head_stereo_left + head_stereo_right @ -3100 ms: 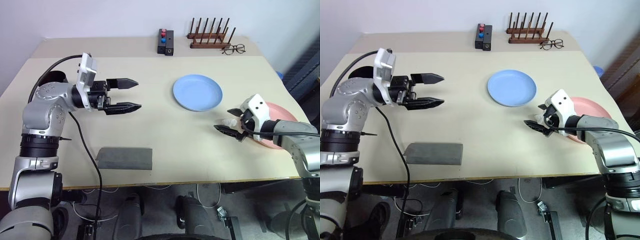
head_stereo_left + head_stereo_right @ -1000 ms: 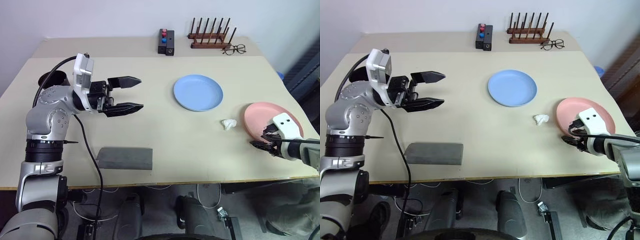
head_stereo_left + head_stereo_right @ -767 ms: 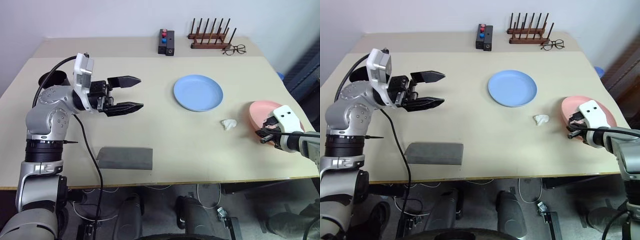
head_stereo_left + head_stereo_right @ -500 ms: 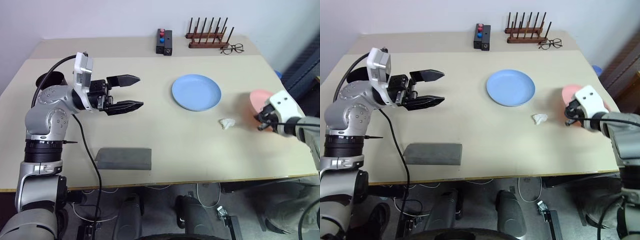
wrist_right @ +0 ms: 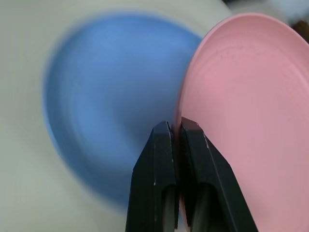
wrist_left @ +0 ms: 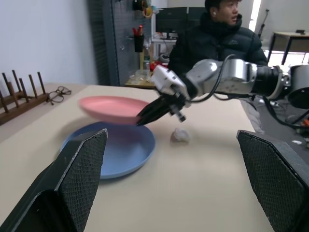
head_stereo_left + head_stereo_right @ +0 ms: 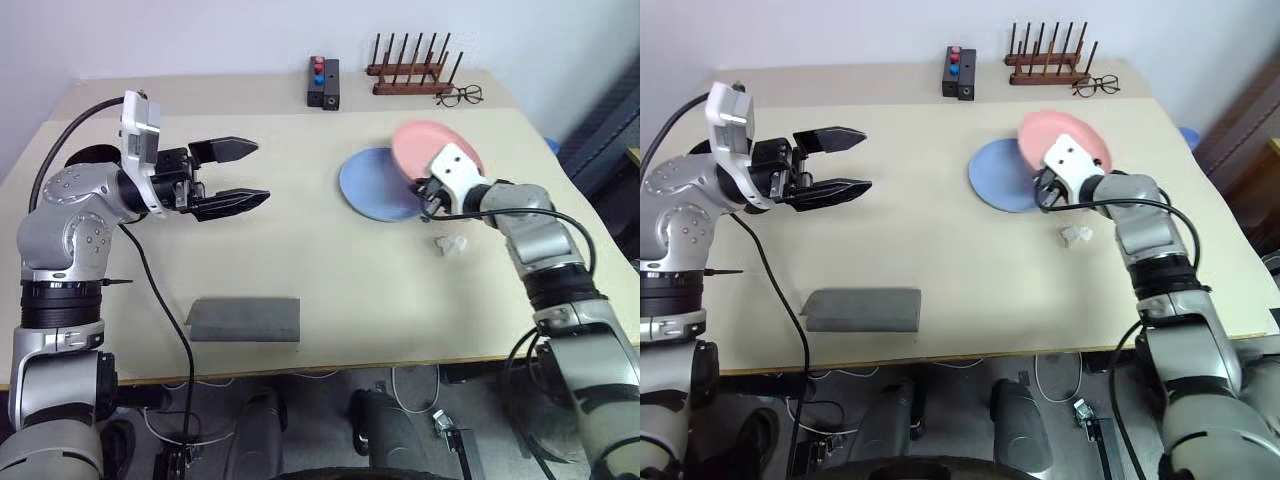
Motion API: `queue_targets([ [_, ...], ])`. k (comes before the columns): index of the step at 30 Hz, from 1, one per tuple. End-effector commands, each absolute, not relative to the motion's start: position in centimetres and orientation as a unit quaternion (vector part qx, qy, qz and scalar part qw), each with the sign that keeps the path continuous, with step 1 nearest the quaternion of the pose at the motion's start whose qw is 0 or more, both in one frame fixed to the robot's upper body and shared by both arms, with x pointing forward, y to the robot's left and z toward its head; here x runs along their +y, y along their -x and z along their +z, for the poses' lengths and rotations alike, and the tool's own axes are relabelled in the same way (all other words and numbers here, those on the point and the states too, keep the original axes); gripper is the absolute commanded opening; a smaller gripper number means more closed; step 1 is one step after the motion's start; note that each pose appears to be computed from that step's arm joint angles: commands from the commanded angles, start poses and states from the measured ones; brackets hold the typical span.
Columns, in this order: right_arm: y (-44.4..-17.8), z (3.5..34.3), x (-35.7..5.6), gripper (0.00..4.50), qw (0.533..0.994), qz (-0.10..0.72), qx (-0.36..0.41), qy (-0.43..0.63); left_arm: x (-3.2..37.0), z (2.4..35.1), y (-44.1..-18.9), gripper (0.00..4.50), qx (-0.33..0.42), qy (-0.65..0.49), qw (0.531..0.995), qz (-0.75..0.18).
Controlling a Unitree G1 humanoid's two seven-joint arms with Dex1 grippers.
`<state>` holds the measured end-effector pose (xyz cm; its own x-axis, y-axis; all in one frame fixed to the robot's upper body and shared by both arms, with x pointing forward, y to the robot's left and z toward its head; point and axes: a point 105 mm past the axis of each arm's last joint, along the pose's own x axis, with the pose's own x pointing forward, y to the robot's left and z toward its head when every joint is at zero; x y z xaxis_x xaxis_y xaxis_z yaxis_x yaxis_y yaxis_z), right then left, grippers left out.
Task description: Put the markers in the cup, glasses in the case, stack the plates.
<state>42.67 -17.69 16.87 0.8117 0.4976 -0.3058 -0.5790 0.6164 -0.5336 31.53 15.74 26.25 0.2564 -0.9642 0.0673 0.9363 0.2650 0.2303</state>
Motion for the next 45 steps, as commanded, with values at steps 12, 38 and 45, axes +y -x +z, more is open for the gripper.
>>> queue_targets([
  [12,-42.3,15.9,-13.4,0.94,0.886,0.38,0.058,0.259,16.4,27.5,-30.4,4.5,-0.114,-0.081,0.799,-0.585],
  [38,-34.5,14.8,-24.3,4.47,0.938,0.264,0.187,0.128,13.9,24.6,-30.0,4.5,-0.087,-0.074,0.762,-0.637],
  [45,-35.1,13.1,-25.4,4.47,0.942,0.217,0.219,0.133,13.9,24.8,-30.5,4.5,-0.087,-0.077,0.759,-0.641],
])
